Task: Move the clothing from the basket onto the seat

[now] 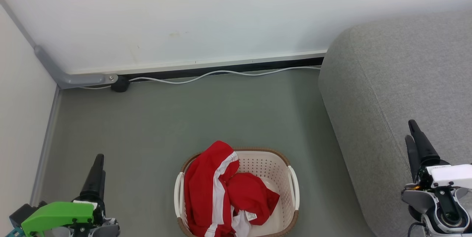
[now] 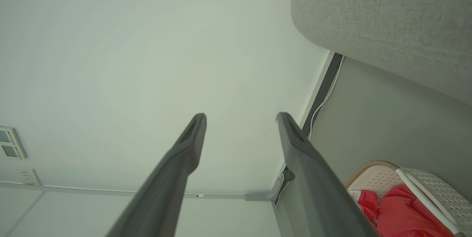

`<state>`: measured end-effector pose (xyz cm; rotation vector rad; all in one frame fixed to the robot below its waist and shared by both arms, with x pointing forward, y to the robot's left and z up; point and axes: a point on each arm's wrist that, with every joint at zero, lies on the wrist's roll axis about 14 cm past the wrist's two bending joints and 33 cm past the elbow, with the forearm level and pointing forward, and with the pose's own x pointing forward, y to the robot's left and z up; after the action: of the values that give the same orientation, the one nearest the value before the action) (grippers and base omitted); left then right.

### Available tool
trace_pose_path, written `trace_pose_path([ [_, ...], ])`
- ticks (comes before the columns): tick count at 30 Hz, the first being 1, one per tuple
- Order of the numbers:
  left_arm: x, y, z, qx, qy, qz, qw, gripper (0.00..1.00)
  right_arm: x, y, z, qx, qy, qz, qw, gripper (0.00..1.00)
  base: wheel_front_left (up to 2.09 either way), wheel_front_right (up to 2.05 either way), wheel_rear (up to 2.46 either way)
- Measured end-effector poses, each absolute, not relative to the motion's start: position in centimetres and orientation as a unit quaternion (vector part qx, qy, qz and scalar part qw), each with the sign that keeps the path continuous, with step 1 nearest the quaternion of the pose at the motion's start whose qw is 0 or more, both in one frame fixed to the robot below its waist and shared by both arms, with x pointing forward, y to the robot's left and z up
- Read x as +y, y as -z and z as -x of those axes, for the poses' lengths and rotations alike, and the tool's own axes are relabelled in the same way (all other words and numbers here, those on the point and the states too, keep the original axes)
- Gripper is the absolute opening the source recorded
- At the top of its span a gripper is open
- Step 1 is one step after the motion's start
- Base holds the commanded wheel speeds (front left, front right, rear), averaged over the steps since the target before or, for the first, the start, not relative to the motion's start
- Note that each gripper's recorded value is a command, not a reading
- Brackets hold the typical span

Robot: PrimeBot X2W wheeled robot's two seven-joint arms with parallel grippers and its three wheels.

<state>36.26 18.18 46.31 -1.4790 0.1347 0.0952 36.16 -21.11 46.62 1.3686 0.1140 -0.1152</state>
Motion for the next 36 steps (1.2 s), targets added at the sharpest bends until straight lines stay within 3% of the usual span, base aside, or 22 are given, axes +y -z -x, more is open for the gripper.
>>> trace_pose_path([
  [18,17.9,-46.3,-36.3,0.081,-0.028,0.53,0.844,1.0,-18.5,-46.7,-36.4,0.095,0.018,-0.467,0.879,1.0,0.0,0.0,0.0],
  [36,17.2,-47.6,-36.5,0.063,-0.009,0.413,0.908,1.0,-17.0,-46.7,-36.1,0.1,-0.01,-0.335,0.937,1.0,0.0,0.0,0.0],
])
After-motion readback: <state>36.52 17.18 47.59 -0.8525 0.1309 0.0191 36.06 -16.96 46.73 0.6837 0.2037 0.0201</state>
